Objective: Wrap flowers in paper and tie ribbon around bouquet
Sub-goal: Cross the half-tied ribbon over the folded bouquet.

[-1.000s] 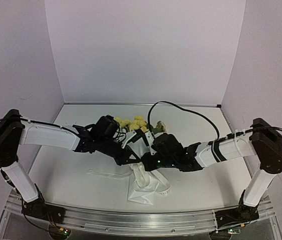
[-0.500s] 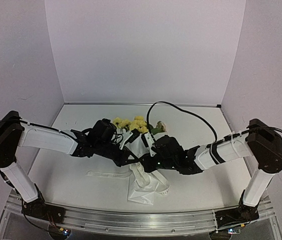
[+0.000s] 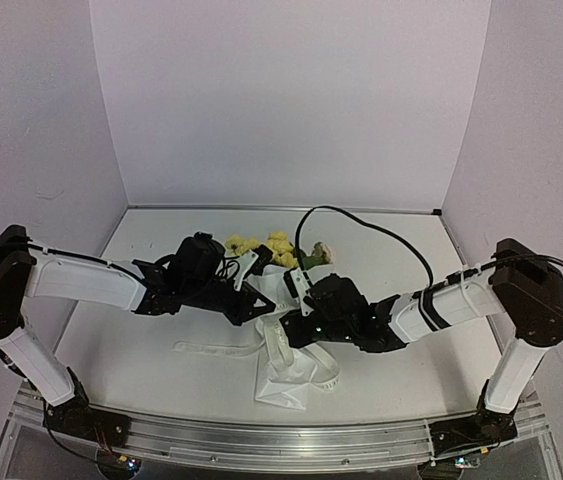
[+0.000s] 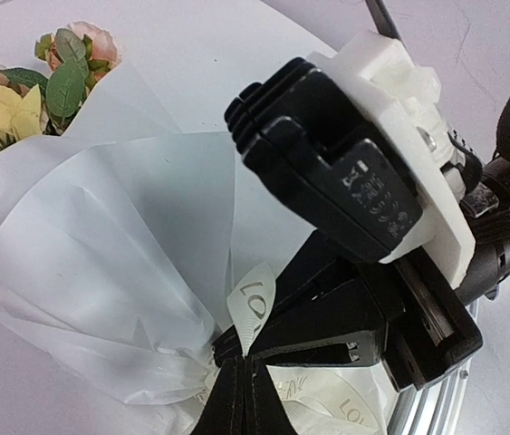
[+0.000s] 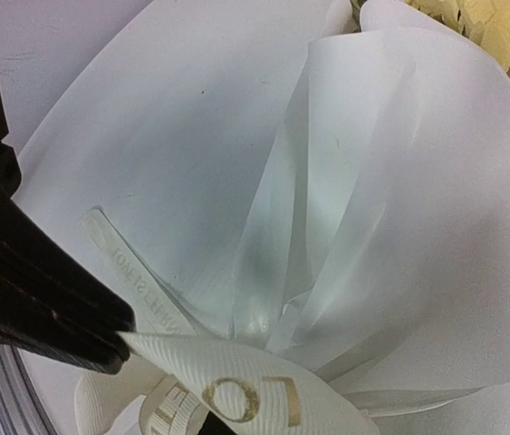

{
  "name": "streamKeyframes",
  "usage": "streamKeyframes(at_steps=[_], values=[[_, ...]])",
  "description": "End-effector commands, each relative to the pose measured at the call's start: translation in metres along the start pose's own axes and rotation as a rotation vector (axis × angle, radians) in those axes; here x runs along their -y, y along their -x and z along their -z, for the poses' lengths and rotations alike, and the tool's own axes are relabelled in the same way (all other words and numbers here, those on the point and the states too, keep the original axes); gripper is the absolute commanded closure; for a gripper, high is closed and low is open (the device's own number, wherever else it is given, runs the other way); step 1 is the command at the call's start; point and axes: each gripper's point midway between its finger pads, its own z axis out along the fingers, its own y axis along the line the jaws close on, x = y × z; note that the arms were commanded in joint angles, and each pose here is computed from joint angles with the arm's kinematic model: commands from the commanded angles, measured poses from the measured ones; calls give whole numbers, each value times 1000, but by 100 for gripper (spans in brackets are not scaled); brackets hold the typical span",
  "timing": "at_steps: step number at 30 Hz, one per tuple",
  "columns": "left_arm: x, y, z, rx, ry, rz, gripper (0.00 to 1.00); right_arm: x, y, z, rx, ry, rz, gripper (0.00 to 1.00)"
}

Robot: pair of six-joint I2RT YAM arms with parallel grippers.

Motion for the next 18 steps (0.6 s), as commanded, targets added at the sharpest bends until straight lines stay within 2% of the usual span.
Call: streamKeyframes(at_steps=[1, 18], values=[[16, 13, 9, 53, -64, -28, 100, -2, 24, -4, 82, -12, 24, 100], [1, -10, -5, -20, -21, 50, 99, 4, 47, -7, 218, -31, 45, 100]])
